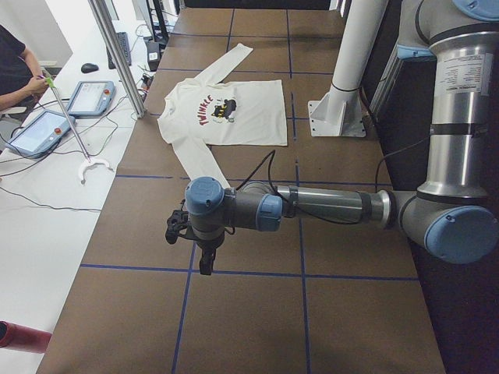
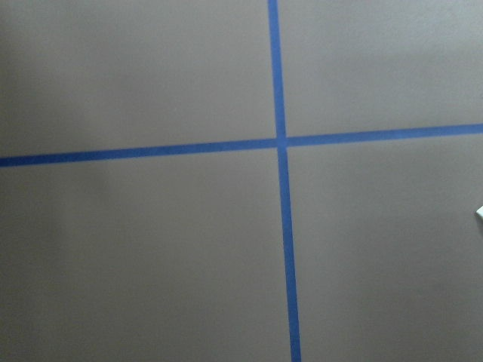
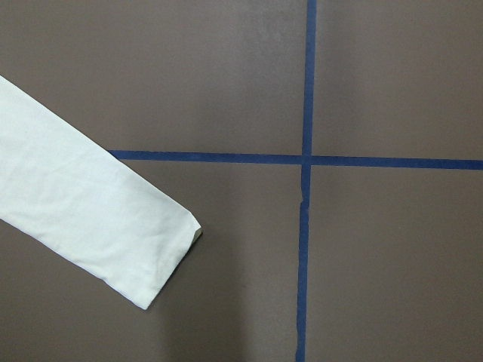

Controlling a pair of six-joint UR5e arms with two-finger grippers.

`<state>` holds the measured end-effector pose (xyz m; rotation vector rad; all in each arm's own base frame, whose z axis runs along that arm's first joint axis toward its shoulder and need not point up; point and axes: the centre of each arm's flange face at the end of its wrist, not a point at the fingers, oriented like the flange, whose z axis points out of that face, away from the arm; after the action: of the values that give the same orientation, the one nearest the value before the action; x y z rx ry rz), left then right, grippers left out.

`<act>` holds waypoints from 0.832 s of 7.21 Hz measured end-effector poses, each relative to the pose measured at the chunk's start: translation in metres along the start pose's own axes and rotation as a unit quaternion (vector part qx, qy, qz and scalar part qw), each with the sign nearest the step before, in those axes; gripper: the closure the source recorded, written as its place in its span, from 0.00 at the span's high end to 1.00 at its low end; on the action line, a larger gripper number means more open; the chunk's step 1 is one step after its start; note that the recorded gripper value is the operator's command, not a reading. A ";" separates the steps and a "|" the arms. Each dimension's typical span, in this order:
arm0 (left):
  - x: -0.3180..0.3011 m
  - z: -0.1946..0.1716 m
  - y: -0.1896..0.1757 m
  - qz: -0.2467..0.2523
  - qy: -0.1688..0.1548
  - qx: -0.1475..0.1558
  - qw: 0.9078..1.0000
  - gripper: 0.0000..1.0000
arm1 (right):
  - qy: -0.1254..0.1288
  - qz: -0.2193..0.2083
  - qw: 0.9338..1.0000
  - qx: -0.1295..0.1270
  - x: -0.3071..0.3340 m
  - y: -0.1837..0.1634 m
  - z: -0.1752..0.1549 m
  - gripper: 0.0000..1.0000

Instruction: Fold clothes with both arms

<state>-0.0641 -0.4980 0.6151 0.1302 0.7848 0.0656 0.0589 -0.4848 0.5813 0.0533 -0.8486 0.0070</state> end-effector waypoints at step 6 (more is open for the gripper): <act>0.026 -0.020 -0.022 0.037 0.010 0.032 0.999 1.00 | -0.012 0.001 0.999 0.035 -0.081 -0.005 0.159 1.00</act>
<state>-0.0596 -0.5149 0.5802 0.2195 0.8016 0.1117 -0.1140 -0.4969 0.6255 0.1188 -0.8721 0.0392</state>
